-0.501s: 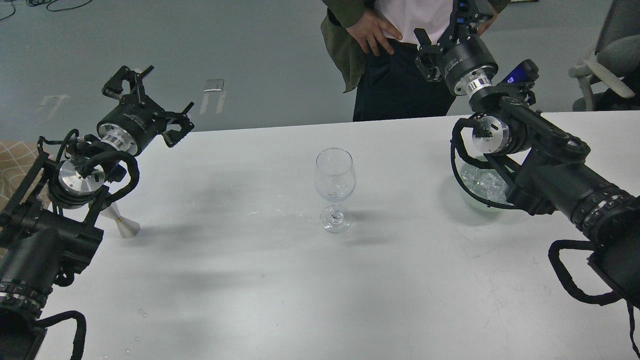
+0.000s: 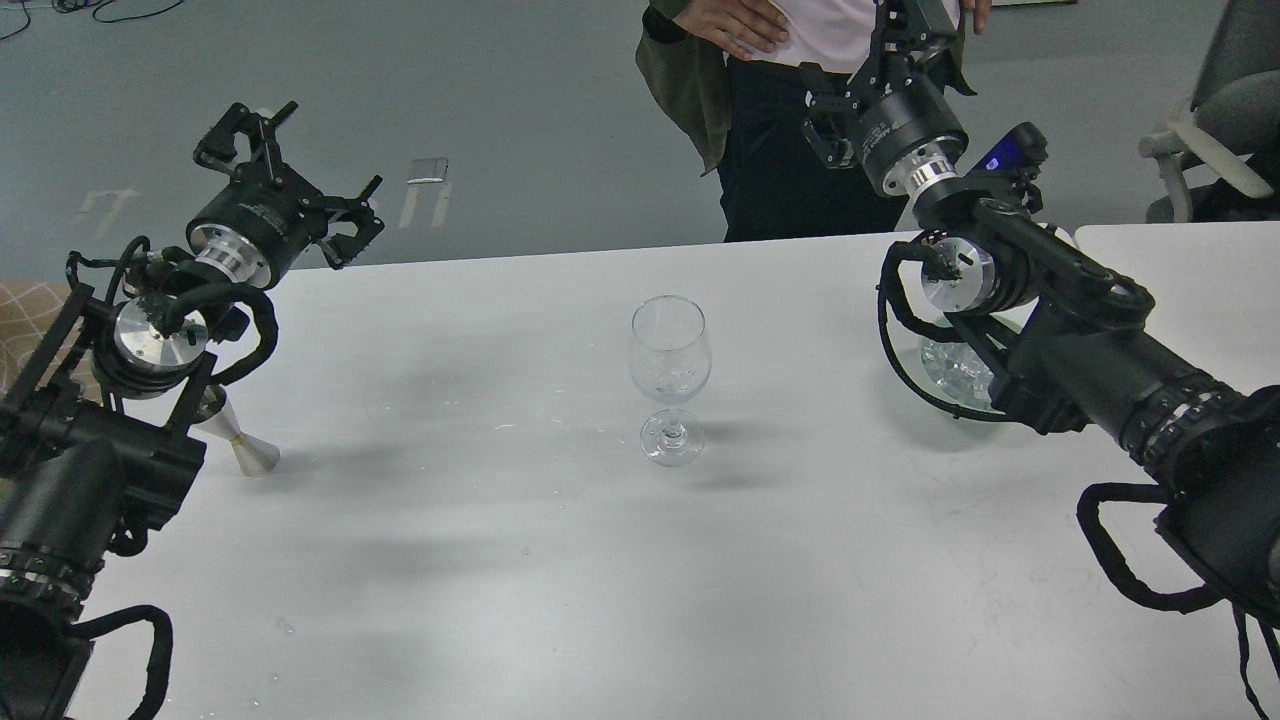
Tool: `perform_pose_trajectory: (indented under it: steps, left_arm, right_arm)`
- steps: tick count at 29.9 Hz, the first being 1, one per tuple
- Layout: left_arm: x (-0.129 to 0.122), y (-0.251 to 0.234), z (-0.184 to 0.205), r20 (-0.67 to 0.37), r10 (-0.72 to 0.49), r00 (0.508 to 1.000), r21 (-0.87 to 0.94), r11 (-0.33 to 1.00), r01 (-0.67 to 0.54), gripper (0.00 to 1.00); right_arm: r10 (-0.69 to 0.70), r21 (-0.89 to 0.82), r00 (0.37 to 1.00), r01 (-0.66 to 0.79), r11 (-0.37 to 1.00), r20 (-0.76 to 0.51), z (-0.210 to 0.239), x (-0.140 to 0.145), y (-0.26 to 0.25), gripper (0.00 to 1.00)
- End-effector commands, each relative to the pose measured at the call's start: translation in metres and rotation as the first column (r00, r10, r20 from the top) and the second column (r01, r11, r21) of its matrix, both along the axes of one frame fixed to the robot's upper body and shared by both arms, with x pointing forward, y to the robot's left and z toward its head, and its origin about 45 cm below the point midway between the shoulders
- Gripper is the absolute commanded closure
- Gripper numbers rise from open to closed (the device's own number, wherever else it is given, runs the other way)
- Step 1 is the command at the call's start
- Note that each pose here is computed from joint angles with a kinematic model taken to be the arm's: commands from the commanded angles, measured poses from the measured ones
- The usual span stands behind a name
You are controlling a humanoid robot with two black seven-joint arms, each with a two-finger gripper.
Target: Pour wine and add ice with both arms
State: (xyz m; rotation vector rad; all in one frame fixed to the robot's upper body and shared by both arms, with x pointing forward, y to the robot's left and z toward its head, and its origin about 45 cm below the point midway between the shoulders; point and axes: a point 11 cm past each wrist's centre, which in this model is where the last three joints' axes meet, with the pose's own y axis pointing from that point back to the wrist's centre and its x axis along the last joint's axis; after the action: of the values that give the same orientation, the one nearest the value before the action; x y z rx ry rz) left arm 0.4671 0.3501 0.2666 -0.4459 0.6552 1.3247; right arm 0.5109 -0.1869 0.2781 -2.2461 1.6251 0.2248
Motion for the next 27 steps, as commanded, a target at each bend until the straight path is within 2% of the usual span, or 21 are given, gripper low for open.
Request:
perform_pose_trajectory:
  steps: [1, 8, 15, 20, 27]
  left_arm:
    - [0.000, 0.009, 0.002, 0.038, 0.053, 0.998, -0.005, 0.999, -0.053, 0.01]
    - [-0.001, 0.013, -0.003, 0.044, 0.072, 0.996, -0.014, 0.997, -0.071, 0.01]
    - [-0.003, -0.006, -0.007, 0.122, -0.029, 0.992, -0.050, 0.998, 0.035, 0.01]
    - [-0.006, -0.004, -0.006, 0.159, -0.062, 0.985, -0.040, 0.997, 0.069, 0.01]
    - [-0.007, -0.001, -0.010, 0.155, -0.062, 0.986, -0.040, 0.997, 0.069, 0.01]
  right_arm:
    - [-0.006, 0.012, 1.000, 0.006, 1.000, 0.001, 0.000, 0.000, 0.002, 0.00]
    - [0.005, 0.023, 1.000, -0.005, 1.000, -0.013, -0.005, -0.002, 0.016, 0.00]
    - [0.040, 0.024, 0.999, -0.040, 0.999, -0.020, -0.006, -0.003, 0.020, 0.00]
    - [0.146, 0.009, 0.979, -0.147, 0.989, -0.139, -0.019, -0.005, 0.031, 0.00]
    - [0.161, 0.010, 0.977, -0.161, 0.987, -0.138, -0.018, -0.005, 0.032, 0.00]
